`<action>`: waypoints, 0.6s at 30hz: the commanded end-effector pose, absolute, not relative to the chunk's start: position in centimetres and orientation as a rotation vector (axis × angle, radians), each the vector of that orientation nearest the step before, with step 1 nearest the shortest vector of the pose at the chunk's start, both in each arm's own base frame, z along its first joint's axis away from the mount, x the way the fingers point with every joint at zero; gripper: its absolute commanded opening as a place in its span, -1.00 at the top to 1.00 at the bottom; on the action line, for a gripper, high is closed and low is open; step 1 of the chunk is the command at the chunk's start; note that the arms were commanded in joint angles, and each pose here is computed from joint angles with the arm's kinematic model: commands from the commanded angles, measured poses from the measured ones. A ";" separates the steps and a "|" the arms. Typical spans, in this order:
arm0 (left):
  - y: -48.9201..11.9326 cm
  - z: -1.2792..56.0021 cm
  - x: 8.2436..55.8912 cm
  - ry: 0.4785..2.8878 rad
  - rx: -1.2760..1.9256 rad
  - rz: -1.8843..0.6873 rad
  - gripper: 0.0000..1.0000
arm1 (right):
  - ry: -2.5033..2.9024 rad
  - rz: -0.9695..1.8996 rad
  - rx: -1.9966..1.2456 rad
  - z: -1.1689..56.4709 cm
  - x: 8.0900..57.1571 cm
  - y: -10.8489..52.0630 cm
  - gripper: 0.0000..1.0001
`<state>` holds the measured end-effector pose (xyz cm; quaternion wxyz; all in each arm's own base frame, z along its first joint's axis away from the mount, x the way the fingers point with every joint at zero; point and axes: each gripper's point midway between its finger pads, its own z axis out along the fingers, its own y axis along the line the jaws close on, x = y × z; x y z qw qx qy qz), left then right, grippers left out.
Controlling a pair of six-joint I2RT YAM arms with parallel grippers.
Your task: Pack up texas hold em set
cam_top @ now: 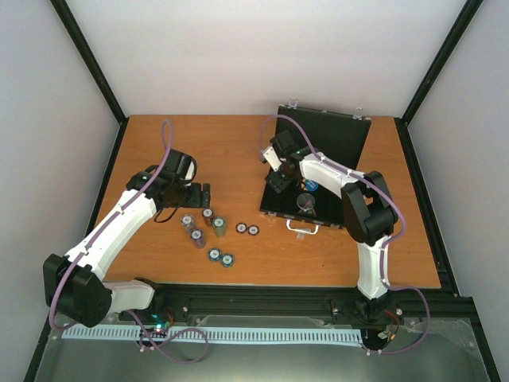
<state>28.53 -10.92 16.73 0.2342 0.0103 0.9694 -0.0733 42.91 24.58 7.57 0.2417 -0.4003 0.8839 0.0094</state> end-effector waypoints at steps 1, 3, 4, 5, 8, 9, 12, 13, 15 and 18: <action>-10.9 17.3 28.6 2.640 0.038 -0.197 -0.96 | 2.451 -0.049 -1.087 5.3 42.6 24.1 -0.52; -10.9 17.2 28.6 2.641 0.039 -0.192 -0.96 | 2.456 -0.073 -1.076 5.0 42.8 23.8 -0.52; -10.9 17.1 28.6 2.643 0.040 -0.191 -0.96 | 2.456 -0.089 -1.068 4.8 43.0 23.7 -0.51; -10.9 17.1 28.7 2.644 0.040 -0.189 -0.96 | 2.454 -0.103 -1.054 4.8 43.2 23.6 -0.52; -10.9 16.9 28.8 2.650 0.040 -0.186 -0.96 | 2.440 -0.141 -1.013 4.8 43.9 23.3 -0.52; -11.0 16.9 28.9 2.650 0.040 -0.188 -0.96 | 2.438 -0.152 -1.004 4.7 44.0 23.2 -0.52; -11.1 16.7 29.1 2.654 0.041 -0.187 -0.96 | 2.436 -0.166 -0.996 4.1 44.5 23.2 -0.52; -11.1 16.7 29.2 2.655 0.042 -0.186 -0.96 | 2.439 -0.170 -0.994 3.9 44.6 23.2 -0.52; -11.2 16.7 29.4 2.656 0.042 -0.185 -0.96 | 2.439 -0.173 -0.993 3.5 44.9 23.3 -0.52; -11.2 16.6 29.6 2.659 0.045 -0.180 -0.96 | 2.438 -0.178 -0.988 3.2 45.2 23.4 -0.52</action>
